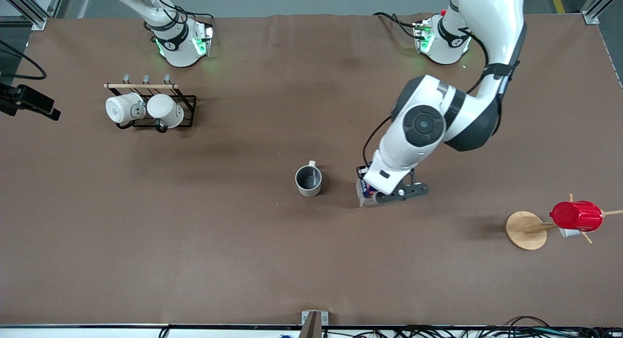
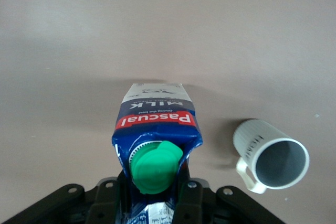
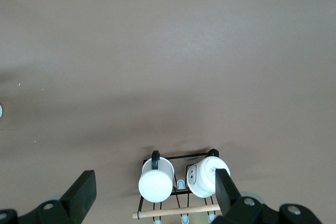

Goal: Place cup and milk on table
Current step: 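Lower the milk carton beside the white mug with the left gripper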

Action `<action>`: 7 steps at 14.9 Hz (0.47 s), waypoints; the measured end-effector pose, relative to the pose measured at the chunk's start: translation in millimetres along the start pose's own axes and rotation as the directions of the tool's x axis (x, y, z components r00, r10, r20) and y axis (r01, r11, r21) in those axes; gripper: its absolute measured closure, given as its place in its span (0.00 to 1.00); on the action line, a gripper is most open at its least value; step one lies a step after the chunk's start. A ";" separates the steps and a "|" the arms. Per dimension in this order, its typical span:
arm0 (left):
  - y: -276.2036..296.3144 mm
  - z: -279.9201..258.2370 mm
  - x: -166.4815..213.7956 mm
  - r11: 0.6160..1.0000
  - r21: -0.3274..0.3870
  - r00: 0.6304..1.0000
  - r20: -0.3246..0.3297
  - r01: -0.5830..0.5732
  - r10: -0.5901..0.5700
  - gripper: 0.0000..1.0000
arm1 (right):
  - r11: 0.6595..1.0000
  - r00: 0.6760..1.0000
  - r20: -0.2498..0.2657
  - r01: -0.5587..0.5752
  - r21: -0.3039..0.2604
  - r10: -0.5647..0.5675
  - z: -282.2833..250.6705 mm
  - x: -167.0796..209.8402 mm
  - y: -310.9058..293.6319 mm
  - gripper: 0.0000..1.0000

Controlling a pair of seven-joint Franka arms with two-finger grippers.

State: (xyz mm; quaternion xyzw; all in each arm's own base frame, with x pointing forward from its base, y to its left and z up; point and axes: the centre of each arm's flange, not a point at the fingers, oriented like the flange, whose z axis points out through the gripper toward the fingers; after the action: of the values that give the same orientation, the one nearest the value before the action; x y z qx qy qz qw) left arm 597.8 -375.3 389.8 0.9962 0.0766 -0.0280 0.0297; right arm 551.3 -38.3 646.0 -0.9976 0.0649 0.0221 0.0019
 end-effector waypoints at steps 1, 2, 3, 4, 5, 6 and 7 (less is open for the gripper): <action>12.1 5.5 -7.6 1.000 -0.002 1.000 -0.001 -0.020 0.020 0.66 | 1.000 1.000 0.000 0.001 0.000 -0.001 2.7 1.0 -0.4 0.00; 22.5 11.8 -15.0 0.999 -0.002 0.999 0.001 -0.038 0.038 0.66 | 1.000 1.000 -0.002 0.002 0.000 -0.002 5.6 2.2 -0.6 0.00; 31.6 18.8 -22.4 0.999 0.001 0.999 0.006 -0.054 0.054 0.66 | 1.000 1.000 -0.003 0.002 0.000 -0.002 8.0 3.1 -0.6 0.00; 38.0 24.5 -27.7 0.998 0.004 0.998 0.011 -0.070 0.070 0.66 | 1.000 1.000 -0.001 0.003 0.000 -0.003 9.3 3.4 -0.7 0.00; 43.2 28.8 -32.3 0.996 0.007 0.996 0.016 -0.089 0.089 0.66 | 1.000 1.000 -0.001 0.004 0.000 -0.004 9.5 3.3 -0.8 0.00; 47.6 31.9 -36.4 0.994 0.009 0.994 0.019 -0.106 0.105 0.66 | 1.000 1.000 -0.001 0.005 0.001 -0.005 9.5 3.3 -1.0 0.00; 51.5 34.0 -40.3 0.993 0.010 0.993 0.021 -0.117 0.117 0.66 | 1.000 1.000 -0.001 0.006 0.001 -0.006 9.5 3.3 -1.5 0.00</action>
State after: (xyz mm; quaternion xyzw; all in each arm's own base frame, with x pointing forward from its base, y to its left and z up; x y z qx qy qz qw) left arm 564.2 -434.4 361.1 0.9988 0.0177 -0.0370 0.0263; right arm 554.3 -37.1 636.4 -0.9979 0.0618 0.0216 0.0024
